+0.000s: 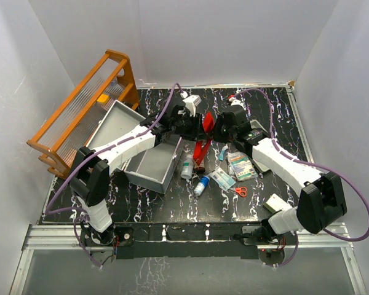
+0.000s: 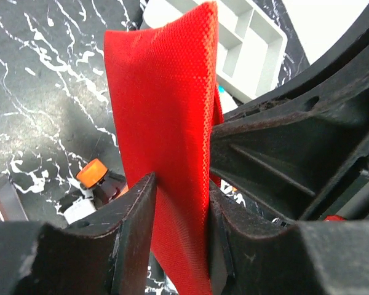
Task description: Organize the medicine kit
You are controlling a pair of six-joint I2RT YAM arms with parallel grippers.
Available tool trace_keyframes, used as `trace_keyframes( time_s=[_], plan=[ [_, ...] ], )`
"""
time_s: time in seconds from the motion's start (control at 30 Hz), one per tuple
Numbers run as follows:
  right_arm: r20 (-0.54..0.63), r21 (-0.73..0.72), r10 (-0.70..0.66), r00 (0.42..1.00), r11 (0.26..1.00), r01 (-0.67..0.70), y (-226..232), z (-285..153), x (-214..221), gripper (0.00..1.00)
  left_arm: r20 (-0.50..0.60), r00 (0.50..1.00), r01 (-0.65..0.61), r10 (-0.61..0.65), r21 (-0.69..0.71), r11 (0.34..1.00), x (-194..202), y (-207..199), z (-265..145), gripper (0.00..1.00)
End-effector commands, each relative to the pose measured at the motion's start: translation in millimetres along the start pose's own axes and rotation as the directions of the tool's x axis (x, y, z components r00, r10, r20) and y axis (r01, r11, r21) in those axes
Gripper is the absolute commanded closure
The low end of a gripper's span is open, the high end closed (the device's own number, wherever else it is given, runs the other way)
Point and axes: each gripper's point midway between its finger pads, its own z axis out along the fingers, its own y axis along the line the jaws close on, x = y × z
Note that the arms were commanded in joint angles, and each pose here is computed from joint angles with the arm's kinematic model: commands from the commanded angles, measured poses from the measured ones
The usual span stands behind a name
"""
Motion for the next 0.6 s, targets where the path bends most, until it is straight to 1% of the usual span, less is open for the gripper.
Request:
trace_keyframes(
  time_s=[0.0,0.07,0.17,0.27,0.37,0.4,0.47,0.5,0.57],
  plan=[
    [0.089,-0.069,0.016,0.996,0.998,-0.01,23.3,-2.0,-33.0,1.0,-0.013,0.998,-0.055,0.055,-0.003,0.998,-7.7,-7.0,-15.6,0.66],
    [0.089,-0.056,0.019,0.996,0.998,-0.015,21.8,-0.7,-33.2,1.0,-0.017,0.998,-0.065,0.064,-0.041,0.997,-5.5,-0.3,-18.9,0.71],
    [0.088,-0.048,0.017,0.996,0.999,-0.012,19.9,0.9,-33.0,1.0,0.0,0.997,-0.079,0.08,-0.092,0.993,-8.5,6.4,-26.3,0.84],
    [0.083,-0.053,0.009,0.997,0.999,-0.005,21.3,1.4,-32.3,1.0,0.028,0.996,-0.086,0.09,-0.109,0.99,-16.0,5.2,-33.2,0.86],
    [0.079,-0.061,0.005,0.997,0.998,0.0,23.1,0.8,-32.5,1.0,0.044,0.994,-0.092,0.099,-0.134,0.987,-21.5,7.2,-37.4,0.98],
    [0.078,-0.061,0.005,0.997,0.998,-0.001,23.0,0.8,-32.7,1.0,0.045,0.994,-0.095,0.102,-0.143,0.985,-22.5,8.1,-38.6,1.0],
    [0.071,-0.061,0.004,0.997,0.998,0.0,23.7,0.5,-32.0,1.0,0.045,0.993,-0.104,0.112,-0.164,0.981,-24.6,10.9,-40.6,1.0],
    [0.064,-0.068,0.004,0.998,0.998,0.001,25.3,-0.3,-31.5,0.96,0.046,0.992,-0.108,0.117,-0.172,0.979,-26.1,11.6,-41.5,1.0],
    [0.044,-0.097,0.002,0.999,0.995,0.003,31.3,-2.6,-29.9,0.81,0.046,0.991,-0.117,0.128,-0.188,0.975,-28.5,13.5,-43.2,1.0]
  ],
)
